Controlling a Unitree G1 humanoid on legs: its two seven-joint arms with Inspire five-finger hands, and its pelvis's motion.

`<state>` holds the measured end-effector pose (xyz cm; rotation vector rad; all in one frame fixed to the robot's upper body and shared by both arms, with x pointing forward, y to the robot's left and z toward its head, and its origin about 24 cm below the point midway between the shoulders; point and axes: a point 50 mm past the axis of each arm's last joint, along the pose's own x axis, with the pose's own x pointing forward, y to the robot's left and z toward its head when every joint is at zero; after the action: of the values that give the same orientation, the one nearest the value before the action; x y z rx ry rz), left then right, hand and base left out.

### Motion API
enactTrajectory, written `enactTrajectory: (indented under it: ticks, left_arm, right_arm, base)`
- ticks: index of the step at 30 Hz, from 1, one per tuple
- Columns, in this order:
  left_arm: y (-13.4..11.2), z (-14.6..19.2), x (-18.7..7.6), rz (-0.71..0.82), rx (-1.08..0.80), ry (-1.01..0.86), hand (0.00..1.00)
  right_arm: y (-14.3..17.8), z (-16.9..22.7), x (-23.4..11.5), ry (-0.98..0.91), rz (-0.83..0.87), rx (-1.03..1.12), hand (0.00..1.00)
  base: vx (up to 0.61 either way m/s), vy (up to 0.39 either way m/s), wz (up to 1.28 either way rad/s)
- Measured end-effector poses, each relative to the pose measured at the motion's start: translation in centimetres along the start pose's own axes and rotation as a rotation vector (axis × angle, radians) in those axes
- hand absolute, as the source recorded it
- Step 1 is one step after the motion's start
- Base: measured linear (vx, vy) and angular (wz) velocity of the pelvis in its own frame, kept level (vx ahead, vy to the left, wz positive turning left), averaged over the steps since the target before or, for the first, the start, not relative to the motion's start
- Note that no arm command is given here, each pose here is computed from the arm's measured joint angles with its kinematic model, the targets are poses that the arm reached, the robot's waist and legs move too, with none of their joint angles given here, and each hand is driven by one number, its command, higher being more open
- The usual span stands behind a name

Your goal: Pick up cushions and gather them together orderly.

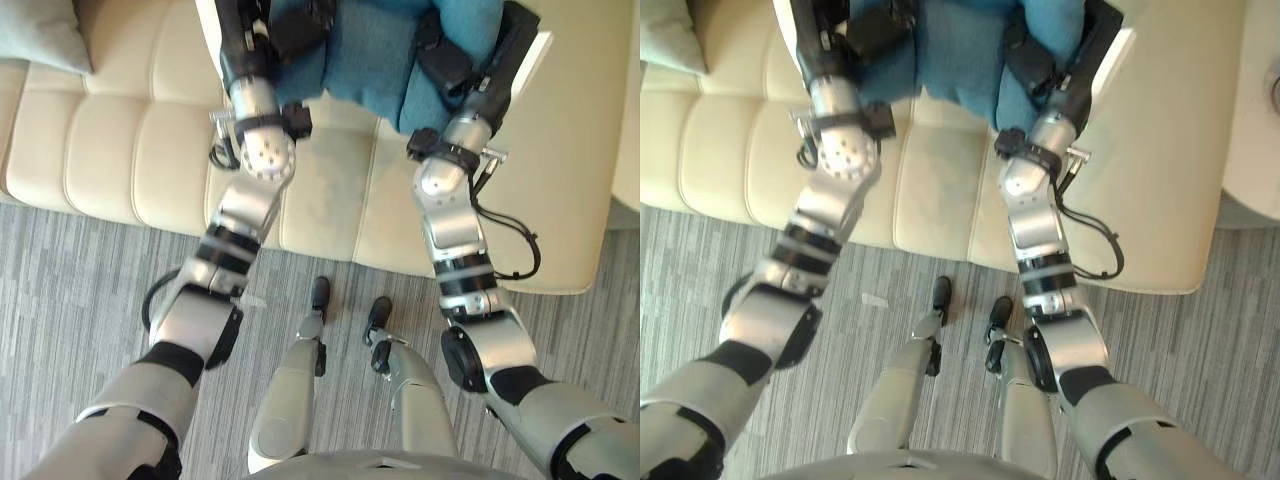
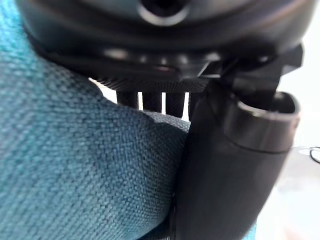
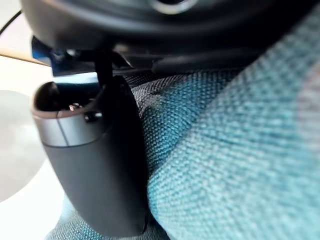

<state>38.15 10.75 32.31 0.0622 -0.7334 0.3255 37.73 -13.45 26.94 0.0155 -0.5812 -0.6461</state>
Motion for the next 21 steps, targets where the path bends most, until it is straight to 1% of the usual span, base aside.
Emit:
enactTrajectory:
  ticks: [4,6,8,10,13,17,19,21]
  left_arm:
    - [-0.1,0.3,1.3,-0.01,-0.034,0.044,1.0]
    - [-0.6,-0.2,1.2,-0.026,-0.059,0.086,1.0]
    - [-0.8,-1.2,1.0,-0.051,-0.076,0.141,1.0]
    - [-1.0,-2.5,0.5,-0.068,-0.089,0.2,1.0]
    - [-0.7,-3.3,-0.1,-0.078,-0.093,0.204,1.0]
    - [0.1,-5.0,-1.8,-0.06,-0.13,0.224,1.0]
    - [0.3,-6.1,-2.9,-0.069,-0.129,0.249,1.0]
    - [1.1,-7.8,-4.3,-0.067,-0.112,0.293,1.0]
  right_arm:
    - [0.2,0.0,1.6,0.102,0.009,0.05,1.0]
    - [0.3,-0.2,1.9,0.136,0.029,0.061,1.0]
    - [0.5,0.4,2.6,0.163,0.034,0.117,1.0]
    - [0.1,0.6,3.2,0.164,0.031,0.122,1.0]
    - [-0.1,0.5,3.4,0.173,0.034,0.133,1.0]
    - [-0.1,0.0,3.1,0.184,0.042,0.125,1.0]
    - [-0.8,-1.1,2.6,0.199,0.036,0.114,1.0]
    - [-2.0,-3.1,1.3,0.224,0.025,0.101,1.0]
  base:
    - [0.02,-0.091,0.09]
    - [0.04,-0.084,0.16]
    - [0.03,-0.082,0.17]
    - [0.01,-0.077,0.21]
    - [-0.01,-0.068,0.07]
    - [-0.06,-0.069,-0.03]
    - [-0.07,-0.049,0.08]
    - [-0.05,-0.046,0.09]
